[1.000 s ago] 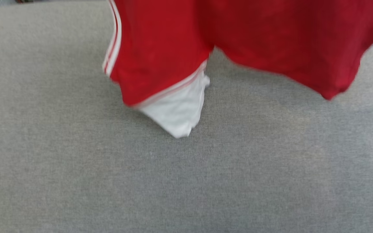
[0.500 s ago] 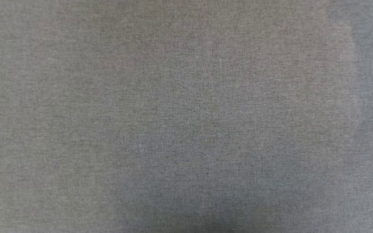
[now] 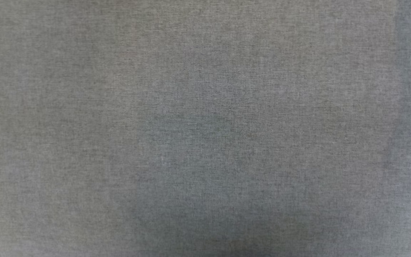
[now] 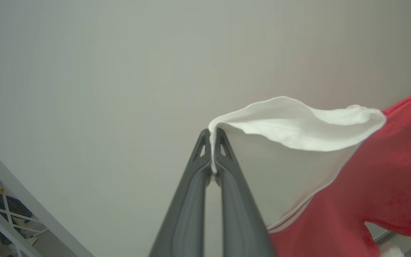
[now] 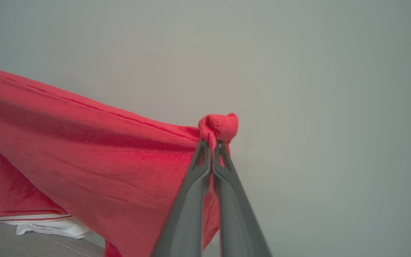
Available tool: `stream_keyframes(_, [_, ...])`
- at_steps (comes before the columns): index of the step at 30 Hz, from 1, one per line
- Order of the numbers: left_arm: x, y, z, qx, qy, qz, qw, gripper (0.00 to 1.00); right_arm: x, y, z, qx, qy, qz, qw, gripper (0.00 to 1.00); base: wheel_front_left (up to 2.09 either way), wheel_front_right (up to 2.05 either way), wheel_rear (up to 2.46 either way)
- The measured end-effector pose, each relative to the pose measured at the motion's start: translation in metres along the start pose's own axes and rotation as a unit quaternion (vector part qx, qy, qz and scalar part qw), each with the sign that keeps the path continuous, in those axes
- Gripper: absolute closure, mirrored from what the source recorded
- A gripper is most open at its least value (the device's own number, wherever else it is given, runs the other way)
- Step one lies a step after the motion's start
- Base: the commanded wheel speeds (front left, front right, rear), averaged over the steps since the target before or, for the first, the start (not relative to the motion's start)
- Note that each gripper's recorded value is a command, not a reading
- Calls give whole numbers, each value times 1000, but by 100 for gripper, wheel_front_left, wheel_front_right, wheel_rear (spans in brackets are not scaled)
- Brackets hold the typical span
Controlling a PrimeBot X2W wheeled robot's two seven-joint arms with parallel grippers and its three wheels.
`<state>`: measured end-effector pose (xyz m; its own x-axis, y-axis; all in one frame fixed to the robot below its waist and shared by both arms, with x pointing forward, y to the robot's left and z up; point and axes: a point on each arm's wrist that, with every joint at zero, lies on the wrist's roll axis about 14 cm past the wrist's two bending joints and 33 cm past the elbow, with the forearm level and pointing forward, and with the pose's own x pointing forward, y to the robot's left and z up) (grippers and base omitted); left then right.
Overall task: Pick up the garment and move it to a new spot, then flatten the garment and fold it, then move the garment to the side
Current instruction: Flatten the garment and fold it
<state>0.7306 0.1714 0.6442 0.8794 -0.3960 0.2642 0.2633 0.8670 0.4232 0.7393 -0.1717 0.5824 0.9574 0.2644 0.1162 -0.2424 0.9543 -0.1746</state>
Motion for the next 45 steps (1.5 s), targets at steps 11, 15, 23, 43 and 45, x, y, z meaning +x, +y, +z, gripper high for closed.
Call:
stream_keyframes(11, [-72,-76,-55,-98,79,-53,991,100,-42,53,-46,38,49,61,996,100,0,0,0])
stream_keyframes(15, [-114,-101,-65,-137,109,-58,983,100,-75,67,-66,60,81,73,992,100,0,0,0])
stream_keyframes(23, [-209,-141,-75,-193,184,-58,962,100,-144,85,-87,118,140,73,980,100,0,0,0])
stream_keyframes(43, [-369,-178,-33,-234,269,-44,933,100,-289,90,-97,279,211,-19,937,100,0,0,0])
stream_keyframes(45, [-379,-184,-25,-236,271,-46,932,100,-299,91,-94,289,210,-22,934,100,0,0,0])
